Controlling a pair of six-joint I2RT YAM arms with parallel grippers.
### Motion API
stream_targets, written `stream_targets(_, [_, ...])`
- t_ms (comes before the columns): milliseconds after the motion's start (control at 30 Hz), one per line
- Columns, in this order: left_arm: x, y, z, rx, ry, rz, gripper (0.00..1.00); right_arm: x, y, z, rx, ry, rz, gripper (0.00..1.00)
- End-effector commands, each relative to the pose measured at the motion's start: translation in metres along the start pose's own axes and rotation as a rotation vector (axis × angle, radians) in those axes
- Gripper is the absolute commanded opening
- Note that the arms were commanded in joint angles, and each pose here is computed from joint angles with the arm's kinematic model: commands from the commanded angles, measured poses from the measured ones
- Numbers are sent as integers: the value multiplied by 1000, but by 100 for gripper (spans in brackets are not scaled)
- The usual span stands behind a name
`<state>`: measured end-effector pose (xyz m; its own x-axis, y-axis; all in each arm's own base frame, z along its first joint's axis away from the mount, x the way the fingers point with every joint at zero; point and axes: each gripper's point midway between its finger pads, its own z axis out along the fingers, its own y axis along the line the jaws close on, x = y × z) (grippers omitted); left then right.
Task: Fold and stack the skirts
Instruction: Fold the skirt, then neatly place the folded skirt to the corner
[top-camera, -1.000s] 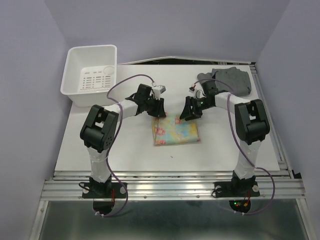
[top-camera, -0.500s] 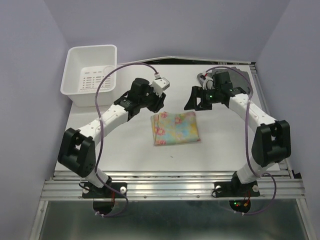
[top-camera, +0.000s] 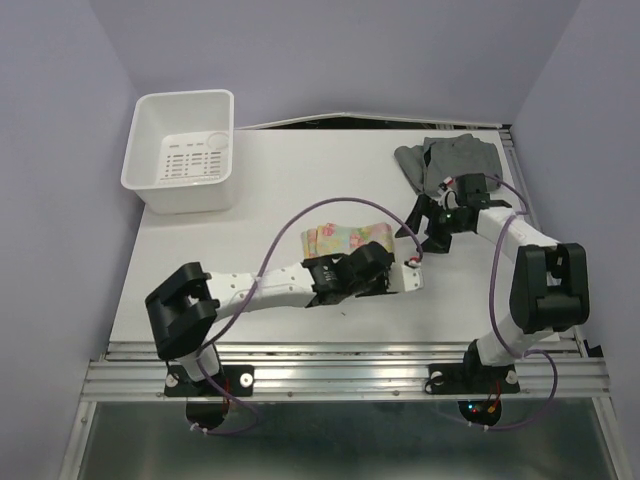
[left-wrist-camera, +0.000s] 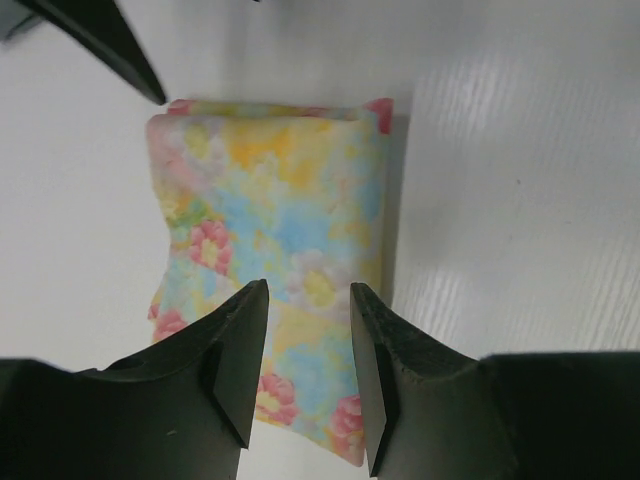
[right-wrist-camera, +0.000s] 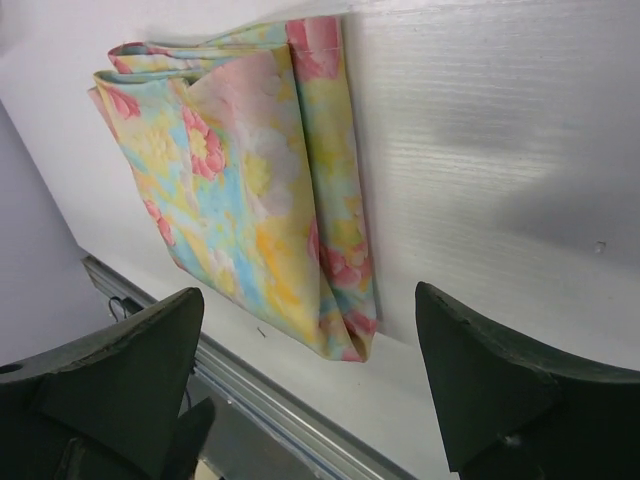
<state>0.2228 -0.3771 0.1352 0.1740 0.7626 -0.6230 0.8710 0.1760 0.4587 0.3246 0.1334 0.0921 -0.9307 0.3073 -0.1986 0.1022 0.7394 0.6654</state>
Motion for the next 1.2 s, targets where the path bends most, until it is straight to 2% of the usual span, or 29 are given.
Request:
stream_targets(0, [2, -13, 16, -57, 52, 79, 52, 4, 4, -5, -51, -7, 24, 91])
stream_targets(233, [14, -42, 49, -9, 132, 106, 53, 13, 3, 3, -91, 45, 50, 90])
stream_targets(467, [40, -39, 69, -89, 209, 116, 54, 20, -1, 10, -104, 73, 71, 92])
stream_targets(633, [38, -33, 71, -118, 196, 116, 53, 26, -3, 13, -120, 87, 89, 94])
stream_targets(733, [42, -33, 73, -106, 198, 123, 47, 27, -4, 16, -128, 97, 98, 94])
stream_targets(833, [45, -34, 75, -85, 199, 115, 32, 27, -5, 18, -130, 101, 95, 95])
stream_targets(867, [45, -34, 74, -78, 197, 109, 21, 27, -5, 18, -130, 100, 92, 96])
stream_targets(967, [41, -31, 71, -53, 178, 72, 3, 29, -8, 21, -131, 102, 87, 99])
stream_targets(1000, [40, -30, 69, -48, 171, 63, 0, 29, -9, 22, -131, 102, 87, 99])
stream_targets(1167, [34, -21, 61, -4, 138, 16, 0, 29, -15, 31, -134, 108, 93, 100])
